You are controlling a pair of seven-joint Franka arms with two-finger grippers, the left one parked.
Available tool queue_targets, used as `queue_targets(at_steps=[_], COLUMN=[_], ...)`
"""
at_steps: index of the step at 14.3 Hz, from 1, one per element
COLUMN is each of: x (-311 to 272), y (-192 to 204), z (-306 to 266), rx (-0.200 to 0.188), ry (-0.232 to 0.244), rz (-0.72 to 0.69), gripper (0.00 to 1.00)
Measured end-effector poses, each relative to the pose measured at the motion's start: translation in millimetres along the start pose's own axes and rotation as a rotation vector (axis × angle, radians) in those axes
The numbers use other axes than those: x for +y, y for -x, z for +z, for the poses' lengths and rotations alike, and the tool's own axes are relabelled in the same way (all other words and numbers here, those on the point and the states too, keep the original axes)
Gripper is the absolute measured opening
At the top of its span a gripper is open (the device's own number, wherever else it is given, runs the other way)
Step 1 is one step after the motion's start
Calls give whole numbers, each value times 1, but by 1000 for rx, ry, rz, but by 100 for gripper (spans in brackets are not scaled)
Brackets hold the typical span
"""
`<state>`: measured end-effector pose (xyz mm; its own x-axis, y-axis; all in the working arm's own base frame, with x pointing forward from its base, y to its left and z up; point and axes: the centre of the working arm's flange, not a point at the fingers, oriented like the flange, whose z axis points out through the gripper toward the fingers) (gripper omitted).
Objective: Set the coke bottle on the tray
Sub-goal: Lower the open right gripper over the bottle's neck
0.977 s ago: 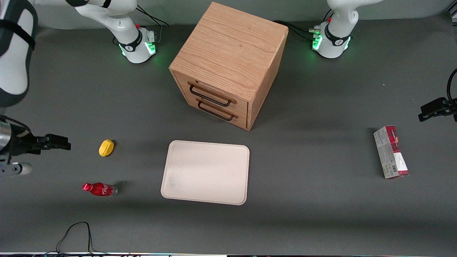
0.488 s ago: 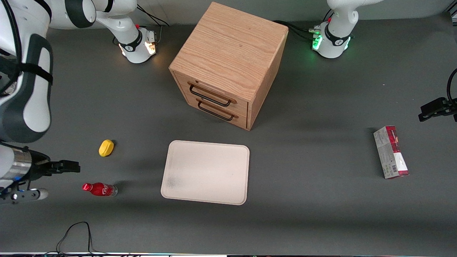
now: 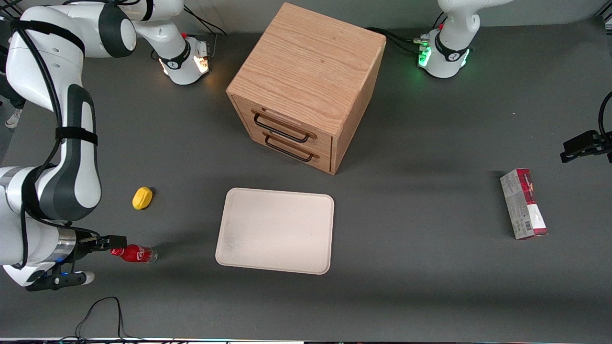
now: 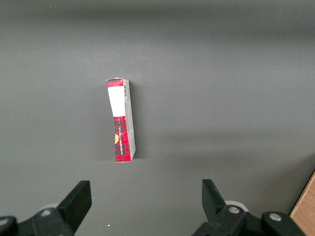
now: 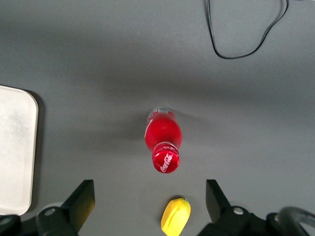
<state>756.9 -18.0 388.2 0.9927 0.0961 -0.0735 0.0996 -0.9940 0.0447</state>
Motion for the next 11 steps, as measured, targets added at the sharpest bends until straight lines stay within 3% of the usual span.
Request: queue_targets(at_steps=[6, 11], x=[3, 4], y=[-3, -6], z=[49, 54], rx=[-23, -7], ry=[1, 4], rz=[6, 7], gripper=[100, 100])
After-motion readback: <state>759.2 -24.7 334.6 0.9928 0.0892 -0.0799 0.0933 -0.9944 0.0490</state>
